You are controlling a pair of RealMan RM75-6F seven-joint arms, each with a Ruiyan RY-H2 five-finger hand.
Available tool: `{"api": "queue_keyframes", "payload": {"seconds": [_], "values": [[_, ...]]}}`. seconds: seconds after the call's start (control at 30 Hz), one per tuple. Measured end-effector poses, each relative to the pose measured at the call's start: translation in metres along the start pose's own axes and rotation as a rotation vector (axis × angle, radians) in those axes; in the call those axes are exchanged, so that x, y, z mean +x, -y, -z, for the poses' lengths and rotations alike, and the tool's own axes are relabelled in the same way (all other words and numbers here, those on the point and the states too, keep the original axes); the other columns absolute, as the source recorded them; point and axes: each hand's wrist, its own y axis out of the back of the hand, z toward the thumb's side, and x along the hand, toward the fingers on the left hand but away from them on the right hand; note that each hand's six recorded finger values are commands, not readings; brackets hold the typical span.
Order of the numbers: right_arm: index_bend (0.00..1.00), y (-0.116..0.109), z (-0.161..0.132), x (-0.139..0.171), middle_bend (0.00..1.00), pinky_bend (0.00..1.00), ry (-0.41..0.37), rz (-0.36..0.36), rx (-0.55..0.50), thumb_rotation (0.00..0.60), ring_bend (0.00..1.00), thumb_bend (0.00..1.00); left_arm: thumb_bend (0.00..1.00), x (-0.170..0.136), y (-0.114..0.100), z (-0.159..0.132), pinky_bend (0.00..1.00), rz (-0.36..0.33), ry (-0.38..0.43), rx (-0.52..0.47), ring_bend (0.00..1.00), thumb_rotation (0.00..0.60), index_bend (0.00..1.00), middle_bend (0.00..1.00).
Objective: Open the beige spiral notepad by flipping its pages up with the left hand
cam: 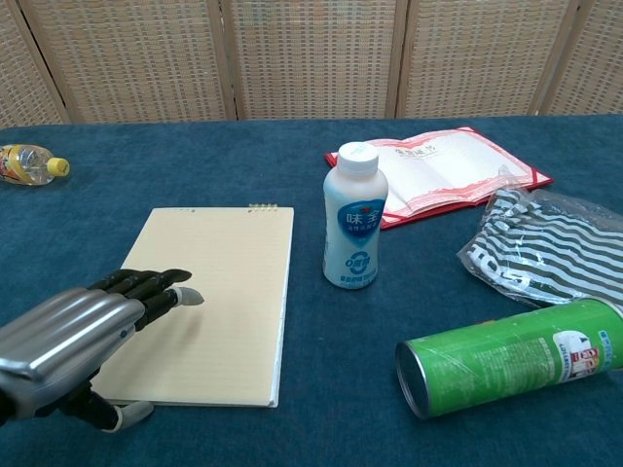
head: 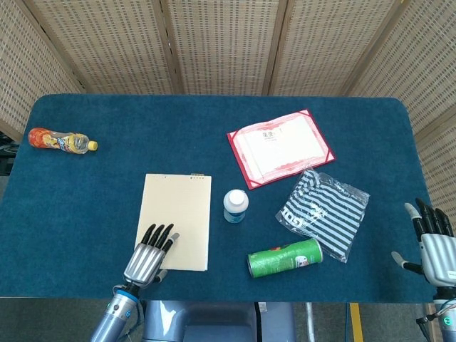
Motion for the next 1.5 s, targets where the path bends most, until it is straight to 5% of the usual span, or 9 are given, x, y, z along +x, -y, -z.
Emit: {"api": "queue_keyframes", "payload": {"seconds": [0.93, 1.5], "values": [[0.03, 0.002, -0.001, -0.001, 0.0, 0.0, -0.002, -0.006, -0.007, 0.6, 0.0, 0.21, 0.4, 0.012, -0.001, 0.007, 0.0, -0.055, -0.03, 0.035, 0.0, 0.6, 0.21, 0.0], [0.03, 0.001, 0.0, 0.0, 0.0, 0.0, -0.001, -0.007, -0.01, 0.6, 0.0, 0.21, 0.58, 0.026, 0.002, 0.009, 0.0, -0.055, -0.046, 0.076, 0.0, 0.6, 0.21, 0.0]]}}
